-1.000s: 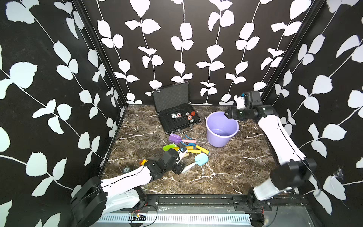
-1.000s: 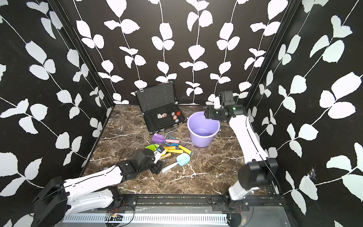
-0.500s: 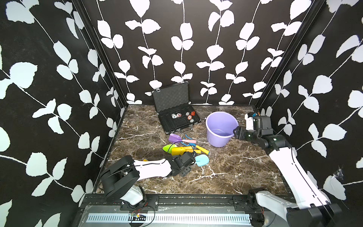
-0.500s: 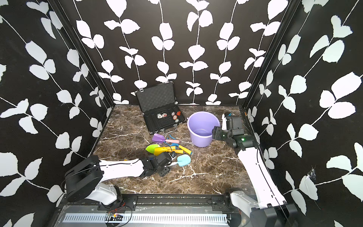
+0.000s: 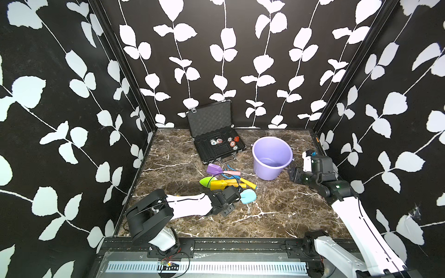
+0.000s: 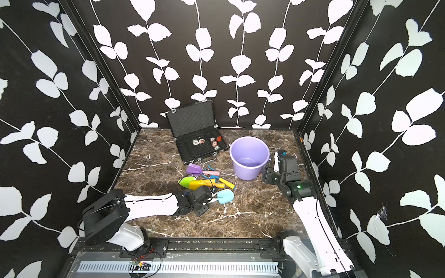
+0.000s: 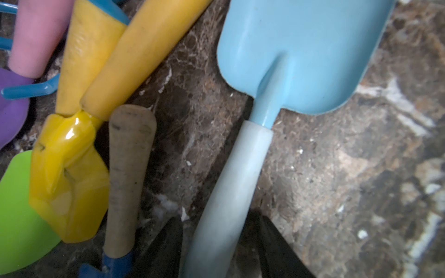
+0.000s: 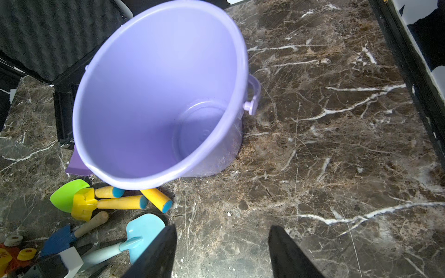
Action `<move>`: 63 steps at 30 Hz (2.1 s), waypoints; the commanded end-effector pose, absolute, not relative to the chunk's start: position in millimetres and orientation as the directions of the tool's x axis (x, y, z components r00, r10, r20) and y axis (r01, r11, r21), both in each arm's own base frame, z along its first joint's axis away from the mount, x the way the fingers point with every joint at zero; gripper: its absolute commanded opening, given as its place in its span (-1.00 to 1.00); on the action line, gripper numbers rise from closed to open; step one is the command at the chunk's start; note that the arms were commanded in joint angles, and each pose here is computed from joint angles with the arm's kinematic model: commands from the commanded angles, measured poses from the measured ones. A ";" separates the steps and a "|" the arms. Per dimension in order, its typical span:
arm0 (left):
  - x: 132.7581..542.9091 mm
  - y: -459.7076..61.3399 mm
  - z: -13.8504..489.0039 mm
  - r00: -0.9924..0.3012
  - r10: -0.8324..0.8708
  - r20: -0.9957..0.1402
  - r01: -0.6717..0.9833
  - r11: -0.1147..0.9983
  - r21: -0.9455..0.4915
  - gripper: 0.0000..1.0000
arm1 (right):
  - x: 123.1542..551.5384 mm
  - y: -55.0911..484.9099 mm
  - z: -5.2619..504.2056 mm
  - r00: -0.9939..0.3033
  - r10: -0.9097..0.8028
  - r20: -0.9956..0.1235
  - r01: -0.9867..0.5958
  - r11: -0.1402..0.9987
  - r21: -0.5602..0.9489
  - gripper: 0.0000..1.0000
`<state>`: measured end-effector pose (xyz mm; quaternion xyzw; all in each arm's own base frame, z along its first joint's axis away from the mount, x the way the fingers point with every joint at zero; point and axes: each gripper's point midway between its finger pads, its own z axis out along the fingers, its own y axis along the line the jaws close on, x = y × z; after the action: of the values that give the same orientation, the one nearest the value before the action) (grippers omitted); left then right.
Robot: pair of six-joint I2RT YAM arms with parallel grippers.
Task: Organize the gardening tools
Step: Pick up the gardening tool from the center of the board.
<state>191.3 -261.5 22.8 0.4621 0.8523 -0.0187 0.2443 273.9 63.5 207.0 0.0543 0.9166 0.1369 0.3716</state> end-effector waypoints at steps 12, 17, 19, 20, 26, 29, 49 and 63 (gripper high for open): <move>175.2 -257.1 25.5 -0.450 0.760 -0.470 0.813 0.566 0.137 -0.81 | 271.7 74.1 198.0 -0.693 0.251 -0.676 -0.027 0.928 0.372 0.23; 176.9 -259.7 33.7 -0.441 0.745 -0.501 0.810 0.570 0.135 -1.00 | 267.7 83.3 194.6 -0.698 0.258 -0.668 -0.062 0.908 0.415 0.21; 177.7 -259.5 36.9 -0.440 0.734 -0.517 0.805 0.578 0.135 -1.00 | 264.3 88.1 191.5 -0.704 0.261 -0.661 -0.075 0.897 0.435 0.19; 178.1 -259.3 38.9 -0.439 0.728 -0.527 0.803 0.581 0.135 -1.00 | 262.6 90.7 189.5 -0.706 0.264 -0.658 -0.081 0.892 0.445 0.18; 179.8 -256.8 53.1 -0.431 0.666 -0.608 0.780 0.614 0.121 -1.00 | 253.8 114.5 182.1 -0.709 0.250 -0.660 -0.141 0.866 0.480 0.12; 180.2 -258.6 64.6 -0.414 0.611 -0.675 0.772 0.629 0.096 -1.00 | 252.1 135.1 178.1 -0.714 0.220 -0.665 -0.186 0.856 0.482 0.12; 196.8 -278.3 123.8 -0.237 0.381 -0.894 0.754 0.652 0.078 -1.00 | 254.6 268.2 197.0 -0.705 0.079 -0.704 -0.473 0.688 0.551 0.11; 198.0 -289.3 130.5 -0.215 0.359 -0.908 0.770 0.634 0.069 -1.00 | 273.5 278.4 208.5 -0.675 0.132 -0.725 -0.467 0.685 0.560 -0.17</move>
<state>195.7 -282.1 117.3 0.3792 0.7664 -0.1912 0.4820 263.9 270.9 185.7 -0.1040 0.8492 0.3696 0.3625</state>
